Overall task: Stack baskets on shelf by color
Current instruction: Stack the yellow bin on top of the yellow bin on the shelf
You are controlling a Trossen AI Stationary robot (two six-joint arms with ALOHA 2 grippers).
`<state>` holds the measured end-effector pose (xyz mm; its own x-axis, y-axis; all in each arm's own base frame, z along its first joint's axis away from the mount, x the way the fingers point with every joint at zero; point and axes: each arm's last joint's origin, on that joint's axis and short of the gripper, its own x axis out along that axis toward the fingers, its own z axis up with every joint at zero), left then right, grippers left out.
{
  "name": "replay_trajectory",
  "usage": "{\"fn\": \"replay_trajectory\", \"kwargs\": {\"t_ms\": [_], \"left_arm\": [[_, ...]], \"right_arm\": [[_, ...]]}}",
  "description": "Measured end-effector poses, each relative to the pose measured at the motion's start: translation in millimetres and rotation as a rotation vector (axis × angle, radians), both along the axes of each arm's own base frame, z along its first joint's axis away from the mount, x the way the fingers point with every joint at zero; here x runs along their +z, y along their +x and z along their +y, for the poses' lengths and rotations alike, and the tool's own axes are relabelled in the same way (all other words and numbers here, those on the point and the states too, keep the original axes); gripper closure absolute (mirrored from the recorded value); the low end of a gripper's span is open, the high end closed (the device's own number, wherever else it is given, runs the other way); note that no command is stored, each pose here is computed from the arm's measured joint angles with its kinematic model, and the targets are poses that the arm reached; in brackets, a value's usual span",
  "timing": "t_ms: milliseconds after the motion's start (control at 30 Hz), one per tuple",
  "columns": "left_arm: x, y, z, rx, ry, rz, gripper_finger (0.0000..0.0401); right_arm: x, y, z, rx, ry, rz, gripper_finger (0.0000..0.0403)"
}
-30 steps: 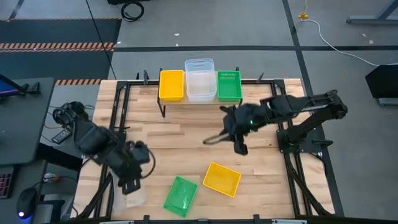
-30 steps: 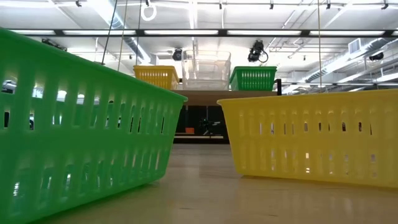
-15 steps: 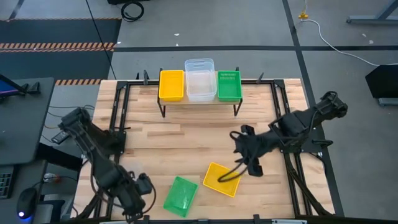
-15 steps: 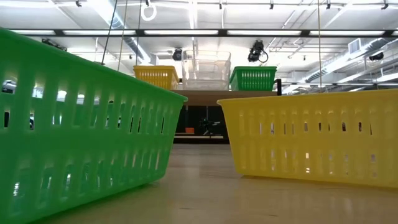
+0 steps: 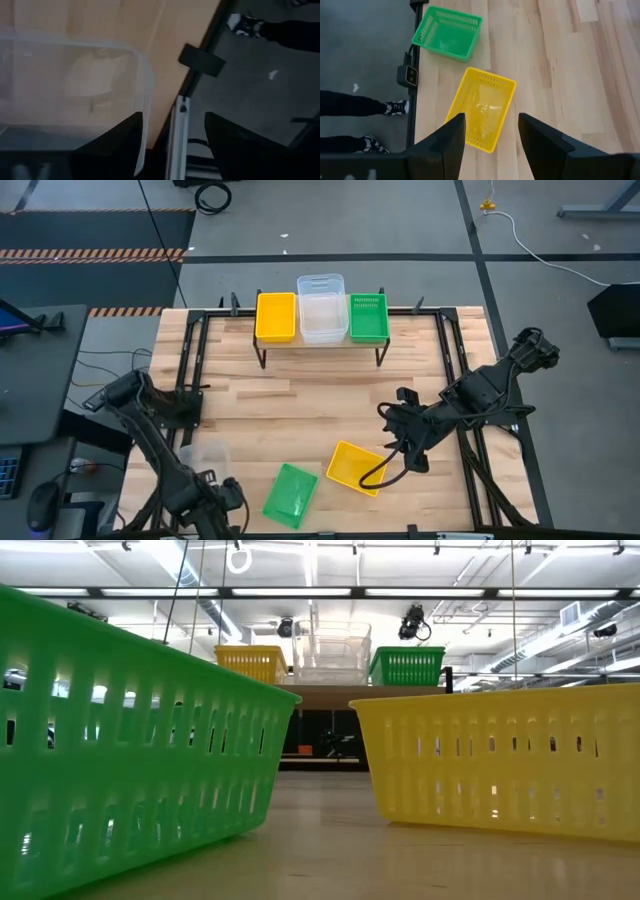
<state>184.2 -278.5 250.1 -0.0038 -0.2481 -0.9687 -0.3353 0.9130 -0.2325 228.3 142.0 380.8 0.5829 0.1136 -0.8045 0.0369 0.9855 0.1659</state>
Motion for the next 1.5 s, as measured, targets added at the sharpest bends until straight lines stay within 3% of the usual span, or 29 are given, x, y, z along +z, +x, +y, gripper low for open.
{"fn": "replay_trajectory", "kwargs": {"t_ms": [300,633,867,1067,1500], "left_arm": [[-34.8,9.5,-13.2,-0.012,0.08,0.032,0.018],[-42.7,14.8,-16.6,0.008,0.104,-0.017,0.0191],[-42.7,20.2,-12.9,0.027,0.11,-0.024,0.0194],[-42.5,26.3,-9.4,0.046,0.1,-0.022,0.0197],[-41.3,35.4,-7.3,0.066,0.045,-0.017,0.0202]], "right_arm": [[0.0,-0.3,0.6,-0.004,0.013,0.005,0.0213],[-7.1,-7.3,11.6,-0.012,0.044,0.039,0.0214],[-56.4,-19.1,35.1,0.131,-0.016,0.127,0.0215],[-107.4,-15.7,47.9,0.322,-0.05,0.041,0.0215],[-175.8,3.5,36.6,0.616,-0.191,0.08,0.0215]]}}
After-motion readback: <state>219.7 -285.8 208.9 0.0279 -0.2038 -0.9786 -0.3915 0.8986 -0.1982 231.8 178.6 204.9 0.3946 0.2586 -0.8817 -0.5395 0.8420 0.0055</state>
